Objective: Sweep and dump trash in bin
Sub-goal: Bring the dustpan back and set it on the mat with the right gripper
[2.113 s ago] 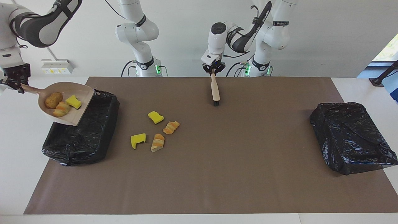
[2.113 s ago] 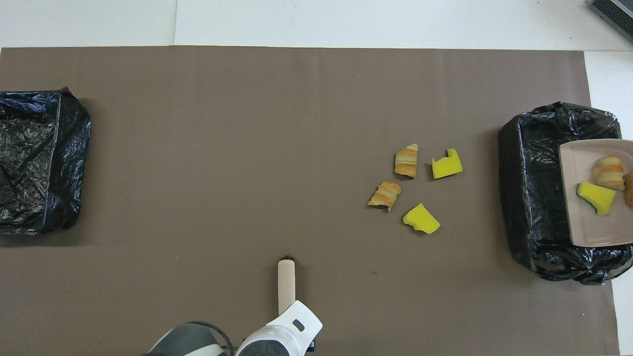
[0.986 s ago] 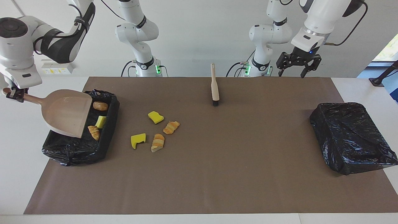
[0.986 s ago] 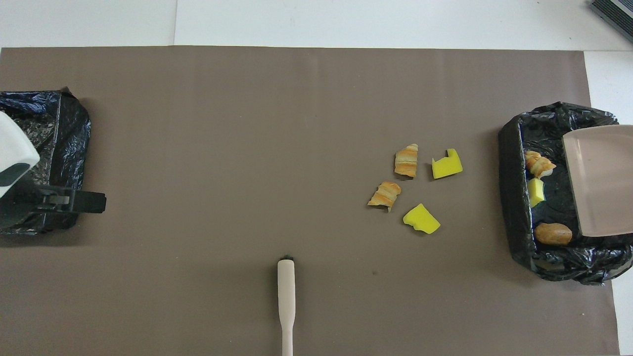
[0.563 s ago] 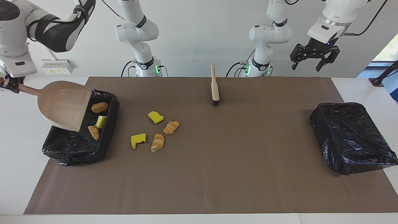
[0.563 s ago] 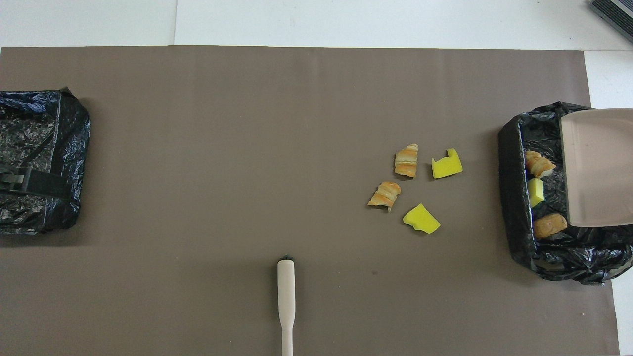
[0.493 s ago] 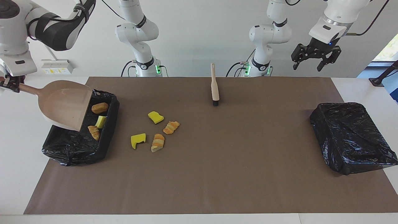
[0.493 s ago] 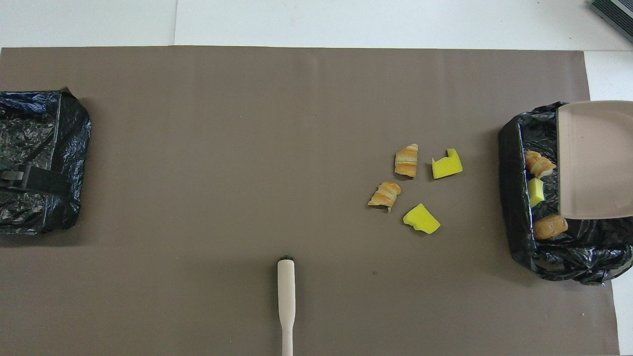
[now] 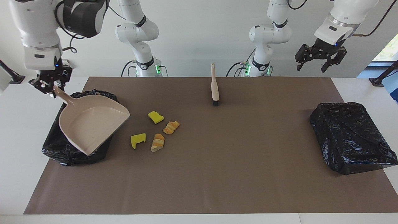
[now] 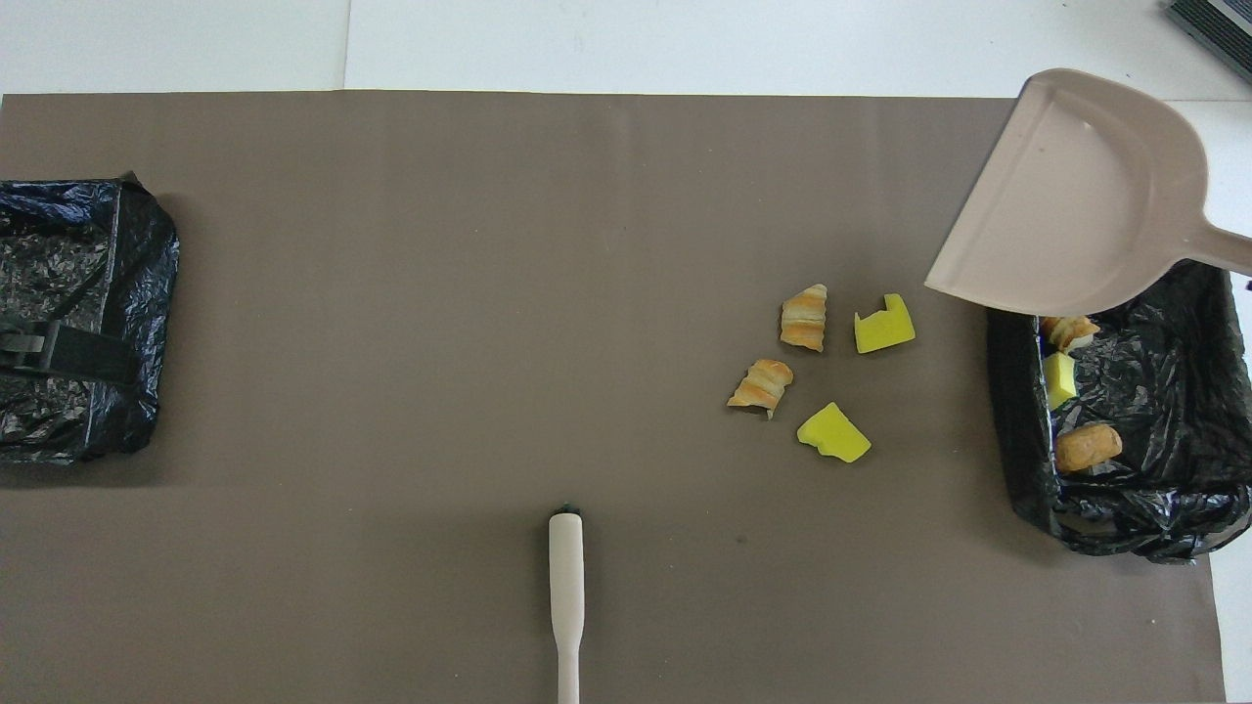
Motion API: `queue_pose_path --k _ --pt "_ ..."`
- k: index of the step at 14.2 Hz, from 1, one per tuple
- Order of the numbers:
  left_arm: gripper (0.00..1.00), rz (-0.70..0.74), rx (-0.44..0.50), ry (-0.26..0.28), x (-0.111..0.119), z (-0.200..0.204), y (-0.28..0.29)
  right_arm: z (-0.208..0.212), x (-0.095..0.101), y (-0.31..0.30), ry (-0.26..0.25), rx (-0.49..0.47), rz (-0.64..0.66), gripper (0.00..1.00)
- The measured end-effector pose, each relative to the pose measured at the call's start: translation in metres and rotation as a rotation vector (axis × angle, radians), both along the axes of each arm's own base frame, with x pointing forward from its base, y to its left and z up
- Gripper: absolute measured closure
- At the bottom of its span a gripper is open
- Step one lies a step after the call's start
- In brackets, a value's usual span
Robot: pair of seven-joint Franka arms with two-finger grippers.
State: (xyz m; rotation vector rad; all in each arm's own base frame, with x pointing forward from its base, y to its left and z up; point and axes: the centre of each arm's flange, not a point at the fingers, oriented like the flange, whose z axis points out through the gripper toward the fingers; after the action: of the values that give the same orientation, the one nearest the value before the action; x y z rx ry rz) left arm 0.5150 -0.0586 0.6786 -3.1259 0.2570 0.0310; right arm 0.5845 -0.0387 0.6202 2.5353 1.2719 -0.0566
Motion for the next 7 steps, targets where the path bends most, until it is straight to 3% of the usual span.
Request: queue_pose_path --k 2,7 --pt "0.00 0.001 0.000 0.002 0.001 -0.001 0.000 -0.017 0.003 0.058 -0.032 0.056 -0.145 0.67" --pt "0.00 0.012 0.000 0.003 0.004 -0.003 0.006 -0.097 0.013 0.190 -0.030 0.157 -0.518 0.67"
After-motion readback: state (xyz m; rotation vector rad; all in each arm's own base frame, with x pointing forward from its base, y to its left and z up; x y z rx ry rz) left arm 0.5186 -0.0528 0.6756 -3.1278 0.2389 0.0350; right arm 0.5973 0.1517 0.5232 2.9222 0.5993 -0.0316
